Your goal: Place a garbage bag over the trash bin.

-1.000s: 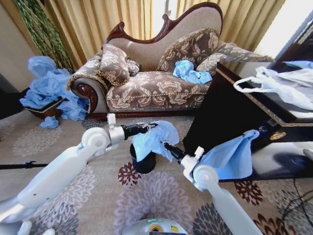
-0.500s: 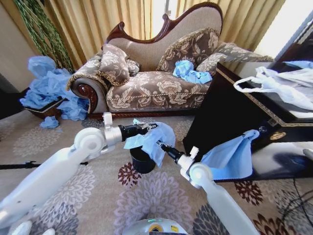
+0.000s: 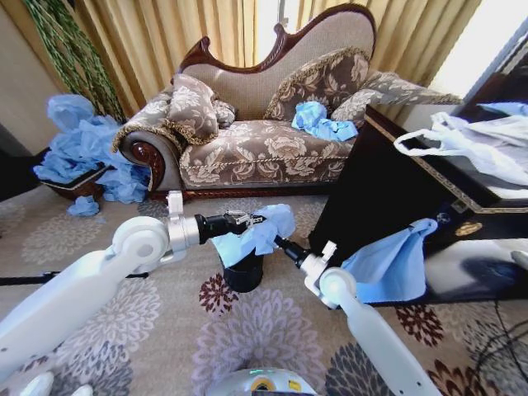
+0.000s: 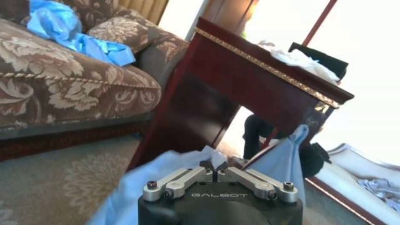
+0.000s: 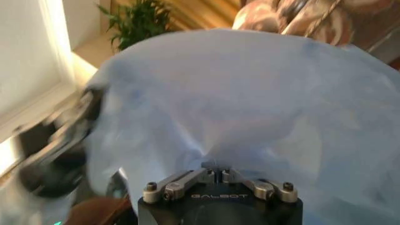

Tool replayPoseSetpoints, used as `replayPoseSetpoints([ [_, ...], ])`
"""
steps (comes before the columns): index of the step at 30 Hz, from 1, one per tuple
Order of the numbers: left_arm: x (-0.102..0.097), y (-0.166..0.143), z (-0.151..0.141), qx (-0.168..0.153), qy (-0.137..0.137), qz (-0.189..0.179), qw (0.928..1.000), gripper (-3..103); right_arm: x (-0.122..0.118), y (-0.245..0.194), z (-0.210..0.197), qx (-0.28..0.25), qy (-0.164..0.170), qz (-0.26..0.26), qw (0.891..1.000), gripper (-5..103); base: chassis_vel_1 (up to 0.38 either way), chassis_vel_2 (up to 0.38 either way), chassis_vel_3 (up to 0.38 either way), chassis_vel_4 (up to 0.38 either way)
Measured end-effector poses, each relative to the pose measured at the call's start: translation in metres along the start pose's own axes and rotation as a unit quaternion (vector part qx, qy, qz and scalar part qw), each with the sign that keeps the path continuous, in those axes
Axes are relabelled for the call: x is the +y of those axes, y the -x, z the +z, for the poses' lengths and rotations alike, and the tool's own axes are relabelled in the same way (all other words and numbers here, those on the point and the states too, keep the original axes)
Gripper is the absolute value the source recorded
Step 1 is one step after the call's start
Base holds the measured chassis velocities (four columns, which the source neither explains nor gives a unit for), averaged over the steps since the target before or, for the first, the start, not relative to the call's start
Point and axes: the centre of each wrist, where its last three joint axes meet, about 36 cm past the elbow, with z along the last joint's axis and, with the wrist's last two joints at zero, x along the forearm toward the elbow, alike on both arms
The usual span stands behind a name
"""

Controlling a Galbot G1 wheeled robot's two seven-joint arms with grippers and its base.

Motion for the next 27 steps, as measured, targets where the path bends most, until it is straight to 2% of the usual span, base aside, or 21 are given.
replayPoseSetpoints([
  [7,0.010,0.003,-0.002,-0.008,-0.002,-0.005,1.0000,0,0.026,-0.004,0.012,0.022,0.008,-0.032,0.999,0,0.000,0.000,0.000,0.000],
  [12,0.004,0.003,-0.003,-0.009,0.002,-0.002,1.0000,0,0.036,0.003,0.013,0.026,0.018,-0.053,0.998,0,0.000,0.000,0.000,0.000],
  [18,-0.006,0.001,-0.004,-0.010,0.008,0.001,0.9999,0,0.032,0.016,0.022,0.033,0.011,-0.043,0.998,0,0.000,0.000,0.000,0.000],
  [20,-0.012,0.001,-0.002,-0.010,0.006,0.006,0.9999,0,0.027,0.025,0.026,0.030,0.003,-0.026,0.999,0,0.000,0.000,0.000,0.000],
  [22,-0.022,0.003,0.003,-0.009,0.004,0.015,0.9998,0,0.014,0.038,0.024,0.005,-0.007,0.009,1.000,0,0.000,0.000,0.000,0.000],
  [27,-0.037,0.000,0.016,-0.001,-0.004,0.028,0.9996,0,-0.007,0.045,0.005,-0.023,-0.027,0.034,0.999,0,0.000,0.000,0.000,0.000],
])
